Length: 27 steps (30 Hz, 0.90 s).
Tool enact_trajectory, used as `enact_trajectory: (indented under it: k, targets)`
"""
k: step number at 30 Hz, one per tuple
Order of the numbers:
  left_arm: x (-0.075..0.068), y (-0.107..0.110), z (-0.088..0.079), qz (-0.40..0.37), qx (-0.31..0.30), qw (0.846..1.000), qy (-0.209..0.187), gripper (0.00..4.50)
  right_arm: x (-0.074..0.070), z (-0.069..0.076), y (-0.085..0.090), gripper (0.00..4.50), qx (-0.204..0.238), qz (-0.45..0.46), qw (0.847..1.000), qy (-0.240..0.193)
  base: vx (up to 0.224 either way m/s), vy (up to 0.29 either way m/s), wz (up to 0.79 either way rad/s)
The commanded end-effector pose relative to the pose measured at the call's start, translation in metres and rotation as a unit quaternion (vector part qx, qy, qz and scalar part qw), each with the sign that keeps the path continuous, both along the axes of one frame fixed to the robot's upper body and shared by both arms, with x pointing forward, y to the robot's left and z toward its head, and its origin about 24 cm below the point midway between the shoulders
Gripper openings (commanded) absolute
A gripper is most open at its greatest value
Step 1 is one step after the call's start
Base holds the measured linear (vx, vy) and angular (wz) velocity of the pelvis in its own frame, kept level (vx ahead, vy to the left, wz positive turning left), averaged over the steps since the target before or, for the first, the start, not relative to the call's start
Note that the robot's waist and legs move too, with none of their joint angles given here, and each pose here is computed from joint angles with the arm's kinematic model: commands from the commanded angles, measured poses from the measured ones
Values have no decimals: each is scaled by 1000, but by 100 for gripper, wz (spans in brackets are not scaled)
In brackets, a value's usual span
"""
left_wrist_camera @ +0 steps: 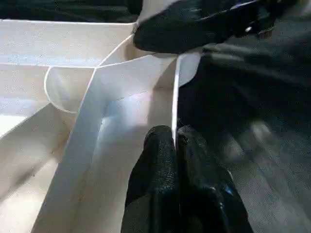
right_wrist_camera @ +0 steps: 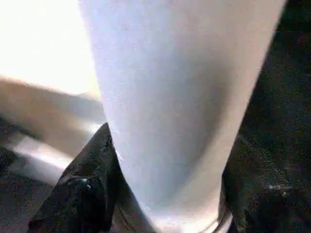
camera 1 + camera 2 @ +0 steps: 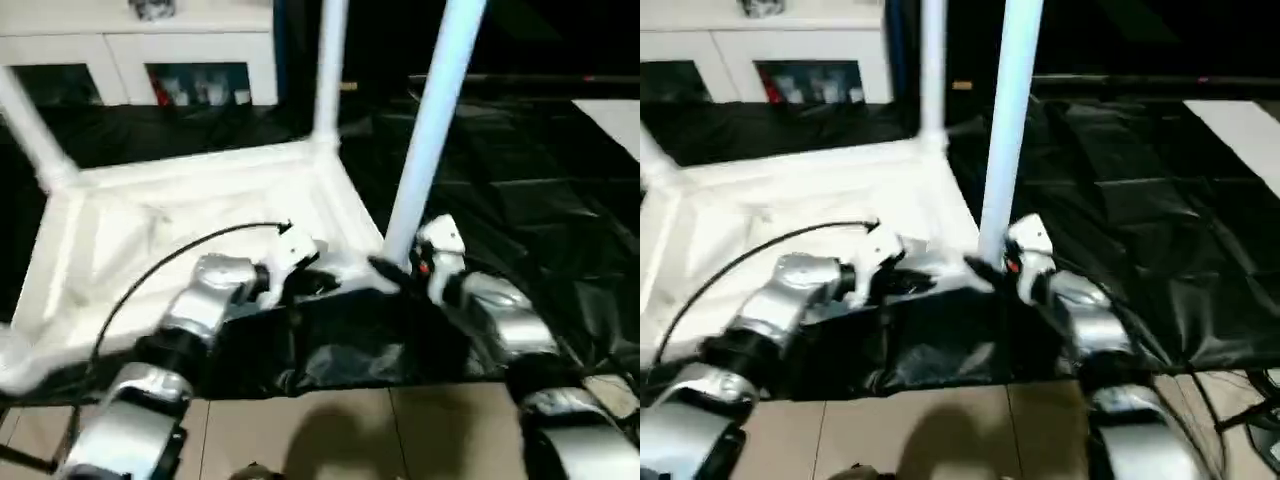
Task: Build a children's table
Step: Rotate leg to tighten
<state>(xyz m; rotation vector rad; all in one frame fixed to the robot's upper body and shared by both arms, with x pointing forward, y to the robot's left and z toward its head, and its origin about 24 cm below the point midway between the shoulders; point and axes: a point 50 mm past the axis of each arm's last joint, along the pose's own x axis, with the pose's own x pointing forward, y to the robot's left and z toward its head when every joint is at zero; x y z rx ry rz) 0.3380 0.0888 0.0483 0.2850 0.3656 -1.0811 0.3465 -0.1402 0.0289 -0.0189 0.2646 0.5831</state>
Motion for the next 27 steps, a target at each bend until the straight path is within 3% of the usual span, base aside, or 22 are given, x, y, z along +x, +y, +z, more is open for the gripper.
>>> enact_trajectory:
  k: [1, 4, 7, 8, 11, 14, 19, 26, 27]
  targets:
    - [8, -26, 28, -4, -48, 998, -49, 0, -15, -29, 25, 254, -10, 31, 997, 69, 0, 0, 0]
    - [7, -47, 29, 6, -56, 997, -54, 0, -8, -25, 43, 254, -6, -9, 998, 60, 0, 0, 0]
    - [5, -51, 29, 0, -54, 997, -56, 0, -6, -22, 49, 254, -7, -7, 999, 46, 0, 0, 0]
    - [5, -50, 28, -4, -52, 997, -57, 0, -5, -21, 49, 289, 1, -7, 999, 40, 0, 0, 0]
    - [4, -46, 27, -14, -49, 997, -58, 0, -4, -17, 49, 289, 25, -2, 999, 35, 0, 0, 0]
    - [2, -40, 25, -30, -45, 997, -54, 0, -4, -13, 47, 331, 28, 20, 999, 23, 0, 0, 0]
    - [-4, -19, 23, -86, -37, 995, -45, 0, -13, -9, 35, 331, -10, 134, 991, -6, 0, 0, 0]
    - [-6, 3, 22, -113, -30, 993, -35, 0, -32, -2, 16, 331, 4, 262, 965, -20, 0, 0, 0]
    - [-7, 5, 21, -117, -30, 992, -32, 0, -34, -1, 14, 305, 9, 280, 960, -18, 0, 0, 0]
